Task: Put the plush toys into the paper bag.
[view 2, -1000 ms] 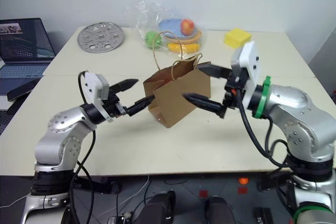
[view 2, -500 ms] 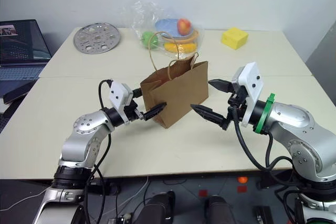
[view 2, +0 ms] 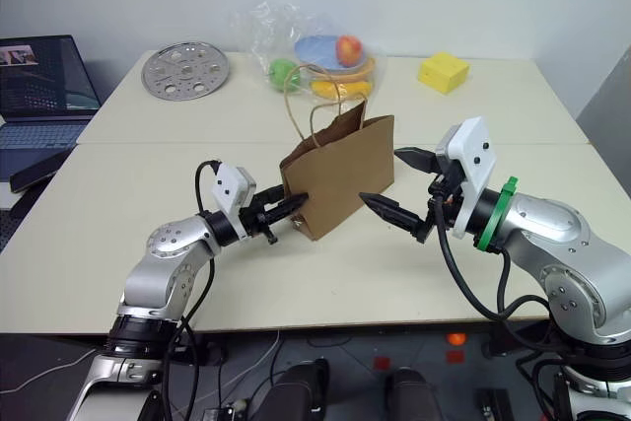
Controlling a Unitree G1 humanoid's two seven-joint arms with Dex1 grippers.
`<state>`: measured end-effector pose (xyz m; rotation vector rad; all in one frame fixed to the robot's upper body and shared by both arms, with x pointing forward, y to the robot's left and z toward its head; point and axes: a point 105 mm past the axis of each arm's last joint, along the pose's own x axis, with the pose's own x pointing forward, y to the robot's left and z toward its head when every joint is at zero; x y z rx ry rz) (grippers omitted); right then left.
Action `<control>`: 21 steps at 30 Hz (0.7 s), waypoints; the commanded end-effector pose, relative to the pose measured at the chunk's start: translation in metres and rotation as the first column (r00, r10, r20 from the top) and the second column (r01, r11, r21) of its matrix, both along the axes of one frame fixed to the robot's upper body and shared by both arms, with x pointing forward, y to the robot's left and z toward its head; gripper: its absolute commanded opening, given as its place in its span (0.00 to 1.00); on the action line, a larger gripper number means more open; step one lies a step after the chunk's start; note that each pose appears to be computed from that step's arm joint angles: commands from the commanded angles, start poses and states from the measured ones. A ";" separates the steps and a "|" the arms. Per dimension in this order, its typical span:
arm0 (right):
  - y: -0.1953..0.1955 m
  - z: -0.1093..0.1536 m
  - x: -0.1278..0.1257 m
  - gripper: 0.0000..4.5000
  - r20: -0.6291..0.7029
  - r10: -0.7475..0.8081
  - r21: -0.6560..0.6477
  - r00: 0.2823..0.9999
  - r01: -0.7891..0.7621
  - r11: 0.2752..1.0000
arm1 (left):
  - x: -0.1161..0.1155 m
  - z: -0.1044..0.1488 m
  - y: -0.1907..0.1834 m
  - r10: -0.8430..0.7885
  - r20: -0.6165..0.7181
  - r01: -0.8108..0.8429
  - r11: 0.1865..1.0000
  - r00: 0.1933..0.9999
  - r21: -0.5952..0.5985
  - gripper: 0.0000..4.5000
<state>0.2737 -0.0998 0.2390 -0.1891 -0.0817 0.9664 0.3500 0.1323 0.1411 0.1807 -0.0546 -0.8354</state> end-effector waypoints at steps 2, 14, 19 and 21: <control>-0.004 0.004 -0.004 1.00 0.031 -0.004 -0.012 1.000 0.004 1.000 | 0.001 0.016 -0.005 -0.040 0.046 0.042 0.999 0.998 -0.025 0.01; -0.077 0.033 -0.031 1.00 -0.094 -0.146 -0.078 0.985 0.139 0.987 | -0.007 0.070 -0.026 -0.496 0.049 0.498 0.867 0.867 -0.031 0.01; -0.081 0.034 -0.048 1.00 -0.117 -0.195 -0.118 0.974 0.181 0.976 | 0.014 0.059 -0.044 -0.618 0.005 0.617 0.786 0.786 0.042 0.01; -0.080 0.030 -0.053 1.00 -0.128 -0.212 -0.124 0.969 0.196 0.973 | 0.020 0.043 -0.047 -0.626 -0.037 0.627 0.775 0.779 0.085 0.01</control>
